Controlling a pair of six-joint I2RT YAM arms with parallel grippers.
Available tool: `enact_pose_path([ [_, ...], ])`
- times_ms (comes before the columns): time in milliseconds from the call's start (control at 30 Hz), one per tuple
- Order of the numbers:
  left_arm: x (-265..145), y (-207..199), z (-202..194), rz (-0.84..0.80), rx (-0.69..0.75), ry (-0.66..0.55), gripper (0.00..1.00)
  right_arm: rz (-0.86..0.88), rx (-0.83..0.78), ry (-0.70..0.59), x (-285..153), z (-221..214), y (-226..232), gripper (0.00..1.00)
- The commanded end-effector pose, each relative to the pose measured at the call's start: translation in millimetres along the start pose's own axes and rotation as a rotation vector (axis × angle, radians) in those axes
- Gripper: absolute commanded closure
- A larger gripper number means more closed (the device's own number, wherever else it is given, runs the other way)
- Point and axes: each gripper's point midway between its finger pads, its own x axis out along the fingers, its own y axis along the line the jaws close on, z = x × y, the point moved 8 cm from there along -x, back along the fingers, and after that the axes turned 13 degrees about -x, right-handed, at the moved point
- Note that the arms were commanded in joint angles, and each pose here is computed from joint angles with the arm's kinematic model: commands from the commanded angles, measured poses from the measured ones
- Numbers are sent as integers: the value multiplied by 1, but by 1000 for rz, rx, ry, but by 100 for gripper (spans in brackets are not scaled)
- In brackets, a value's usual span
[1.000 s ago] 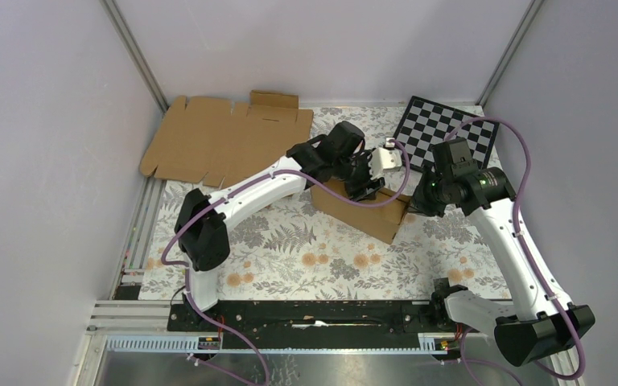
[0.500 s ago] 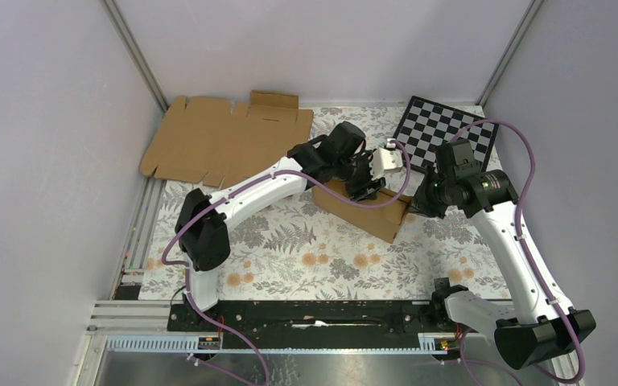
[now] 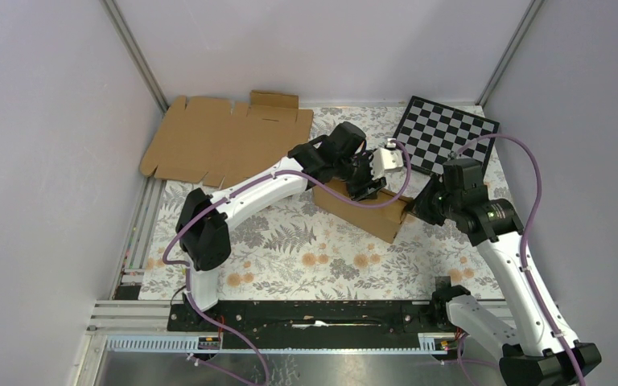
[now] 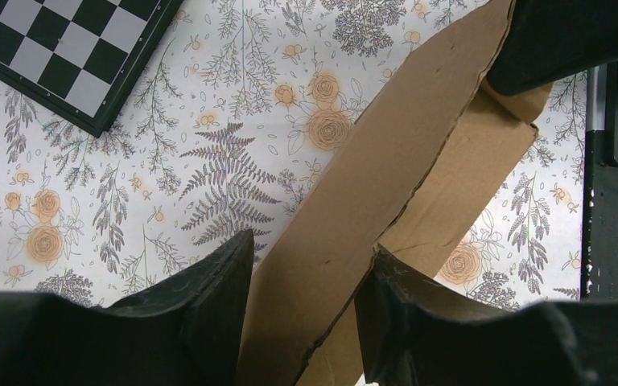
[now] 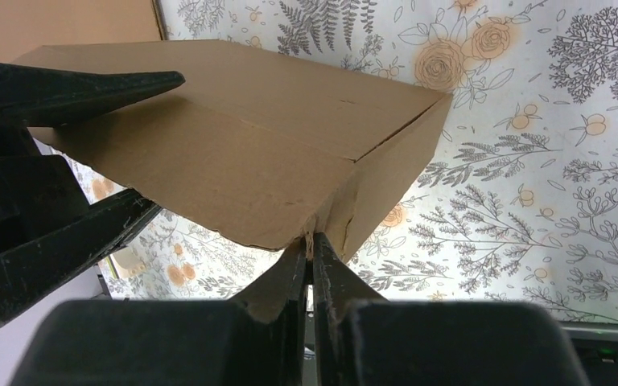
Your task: Fold the paper box
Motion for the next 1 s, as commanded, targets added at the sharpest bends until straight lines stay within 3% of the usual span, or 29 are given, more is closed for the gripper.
enact_pose_path([
  [0,20,12,-29,57,-29,104,53,33,-9,97,10,-17,-2,100],
  [200,21,12,-27,52,-37,97,54,-4,-73,116,11,-22,-10,100],
  [267,21,12,-27,55,-38,99,54,-8,-88,119,8,-22,-10,96],
  [400,21,12,-26,51,-38,96,55,-32,-137,79,-3,-12,-10,66],
  [467,21,11,-26,48,-37,94,55,-33,-165,71,-5,-7,-8,38],
  [533,20,11,-24,51,-38,91,55,-32,-175,79,-3,-4,-7,33],
  [633,19,11,-24,50,-38,100,55,-28,-159,94,-1,-2,-4,43],
  [867,17,10,-24,55,-34,106,55,-79,-153,35,-10,10,-3,87],
  [967,18,11,-24,57,-32,108,55,-69,-144,42,-9,10,-2,100],
])
